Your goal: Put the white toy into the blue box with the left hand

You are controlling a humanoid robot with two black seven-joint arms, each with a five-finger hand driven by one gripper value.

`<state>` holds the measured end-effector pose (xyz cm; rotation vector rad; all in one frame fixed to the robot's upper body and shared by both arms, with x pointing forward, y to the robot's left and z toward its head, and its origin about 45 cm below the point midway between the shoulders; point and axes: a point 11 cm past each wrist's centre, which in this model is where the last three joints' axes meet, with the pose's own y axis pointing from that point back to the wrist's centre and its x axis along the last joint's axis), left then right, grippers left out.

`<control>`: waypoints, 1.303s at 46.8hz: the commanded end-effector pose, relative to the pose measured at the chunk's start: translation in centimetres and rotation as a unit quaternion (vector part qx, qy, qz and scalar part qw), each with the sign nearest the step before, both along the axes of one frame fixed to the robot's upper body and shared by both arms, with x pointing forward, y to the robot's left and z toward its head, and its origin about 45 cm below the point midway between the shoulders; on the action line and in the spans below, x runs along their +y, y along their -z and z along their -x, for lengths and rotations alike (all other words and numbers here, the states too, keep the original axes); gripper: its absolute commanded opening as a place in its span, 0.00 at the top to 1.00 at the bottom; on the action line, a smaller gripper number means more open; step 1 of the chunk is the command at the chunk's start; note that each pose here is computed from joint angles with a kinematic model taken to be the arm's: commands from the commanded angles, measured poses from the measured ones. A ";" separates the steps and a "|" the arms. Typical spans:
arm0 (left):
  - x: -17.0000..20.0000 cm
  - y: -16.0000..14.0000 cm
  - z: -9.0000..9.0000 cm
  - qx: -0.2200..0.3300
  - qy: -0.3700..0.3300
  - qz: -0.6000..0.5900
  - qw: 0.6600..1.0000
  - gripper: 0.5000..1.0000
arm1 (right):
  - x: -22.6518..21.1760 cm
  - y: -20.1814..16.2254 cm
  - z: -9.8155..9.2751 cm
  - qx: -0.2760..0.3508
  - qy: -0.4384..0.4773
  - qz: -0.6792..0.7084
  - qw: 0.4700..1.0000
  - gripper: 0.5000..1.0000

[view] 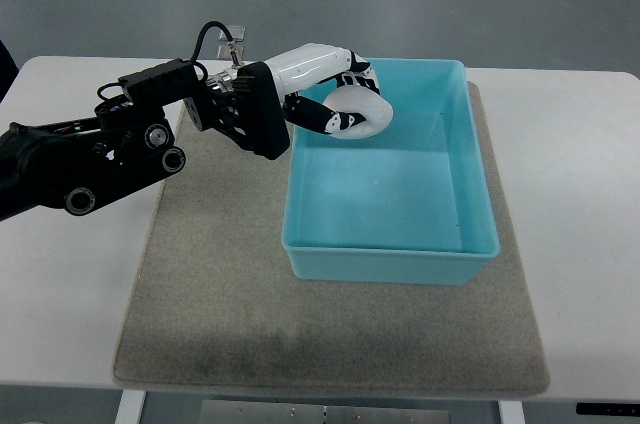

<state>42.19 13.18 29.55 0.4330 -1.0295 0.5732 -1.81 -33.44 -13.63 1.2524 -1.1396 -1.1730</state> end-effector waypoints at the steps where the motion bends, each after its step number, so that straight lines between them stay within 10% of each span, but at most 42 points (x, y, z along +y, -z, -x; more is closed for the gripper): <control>1: 0.1 0.3 0.0 0.003 -0.001 -0.001 1.000 0.66 | 0.0 0.0 0.0 0.000 0.000 0.000 1.000 0.13; 21: 0.4 1.4 0.4 0.012 -0.007 0.006 1.000 0.26 | 0.0 0.0 0.0 0.000 0.000 0.000 1.000 0.13; 61: 4.9 1.6 -2.8 -0.012 -0.099 0.008 0.995 0.24 | 0.0 0.0 0.0 0.000 0.000 0.000 1.000 0.13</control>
